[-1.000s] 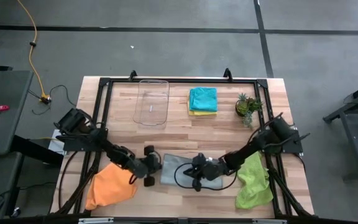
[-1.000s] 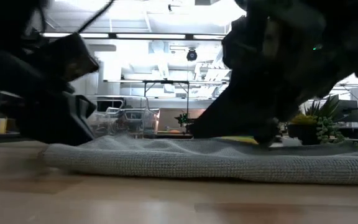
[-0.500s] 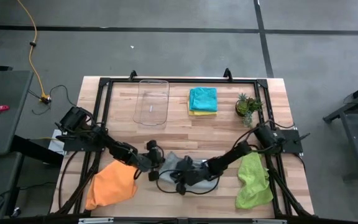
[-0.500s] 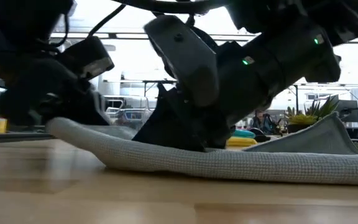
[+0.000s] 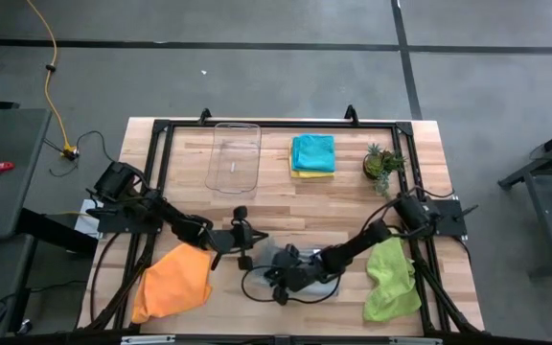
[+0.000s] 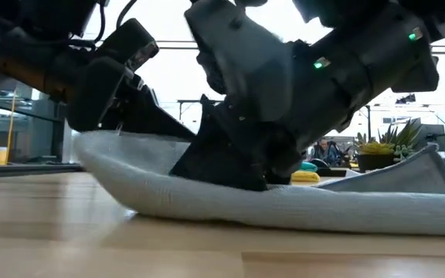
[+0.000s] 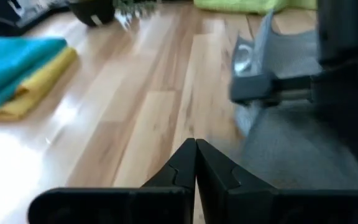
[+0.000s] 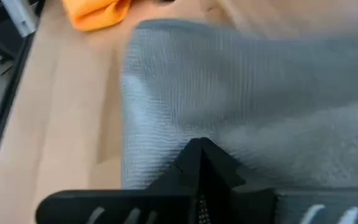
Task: Fold microfiber towels
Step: Fold the gray microfiber cloth
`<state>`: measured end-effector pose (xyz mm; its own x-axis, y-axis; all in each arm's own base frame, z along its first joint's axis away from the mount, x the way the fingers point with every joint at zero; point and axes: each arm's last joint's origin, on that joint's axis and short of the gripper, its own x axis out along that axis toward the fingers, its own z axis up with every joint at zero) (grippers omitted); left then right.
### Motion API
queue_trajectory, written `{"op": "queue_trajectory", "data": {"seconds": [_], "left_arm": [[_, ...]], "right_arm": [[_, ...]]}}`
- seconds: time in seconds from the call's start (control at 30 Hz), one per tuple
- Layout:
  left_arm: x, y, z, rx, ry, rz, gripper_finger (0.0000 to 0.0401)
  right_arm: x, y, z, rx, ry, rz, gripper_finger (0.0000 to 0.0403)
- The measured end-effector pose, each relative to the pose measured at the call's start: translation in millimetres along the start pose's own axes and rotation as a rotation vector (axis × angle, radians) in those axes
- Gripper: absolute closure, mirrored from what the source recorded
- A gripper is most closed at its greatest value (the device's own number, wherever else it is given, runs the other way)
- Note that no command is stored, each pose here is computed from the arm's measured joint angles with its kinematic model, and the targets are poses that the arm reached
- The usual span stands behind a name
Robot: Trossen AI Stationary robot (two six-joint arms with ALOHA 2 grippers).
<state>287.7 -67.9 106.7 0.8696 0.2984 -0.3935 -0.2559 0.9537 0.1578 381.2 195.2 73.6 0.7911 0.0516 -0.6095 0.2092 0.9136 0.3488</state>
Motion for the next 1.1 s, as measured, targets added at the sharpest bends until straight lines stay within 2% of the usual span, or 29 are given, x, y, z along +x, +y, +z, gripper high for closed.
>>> {"op": "queue_trajectory", "data": {"seconds": [0.3, 0.43, 0.63, 0.7, 0.77, 1.0, 1.1], "left_arm": [[-15, -6, 7, 0.164, -0.012, 0.142, 0.0401], [-33, -7, 22, 0.173, -0.034, 0.143, 0.0401], [-63, -14, 38, 0.107, -0.047, -0.035, 0.0401], [-68, -20, 38, 0.084, -0.049, -0.108, 0.0401], [-71, -27, 35, 0.072, -0.040, -0.164, 0.0401], [-51, -44, 19, -0.002, 0.011, -0.398, 0.0401], [-35, -49, 17, -0.009, 0.039, -0.437, 0.0401]], "right_arm": [[-8, 12, -6, -0.076, 0.026, 0.050, 0.0403], [-19, 15, 3, -0.178, 0.008, 0.023, 0.0403], [-58, 18, 29, -0.299, -0.006, -0.147, 0.0403], [-72, 15, 28, -0.332, 0.041, -0.223, 0.0403], [-85, 16, 24, -0.361, 0.098, -0.250, 0.0403], [-117, 24, -2, -0.348, 0.325, -0.260, 0.0403], [-126, 28, -14, -0.297, 0.395, -0.259, 0.0403]]}}
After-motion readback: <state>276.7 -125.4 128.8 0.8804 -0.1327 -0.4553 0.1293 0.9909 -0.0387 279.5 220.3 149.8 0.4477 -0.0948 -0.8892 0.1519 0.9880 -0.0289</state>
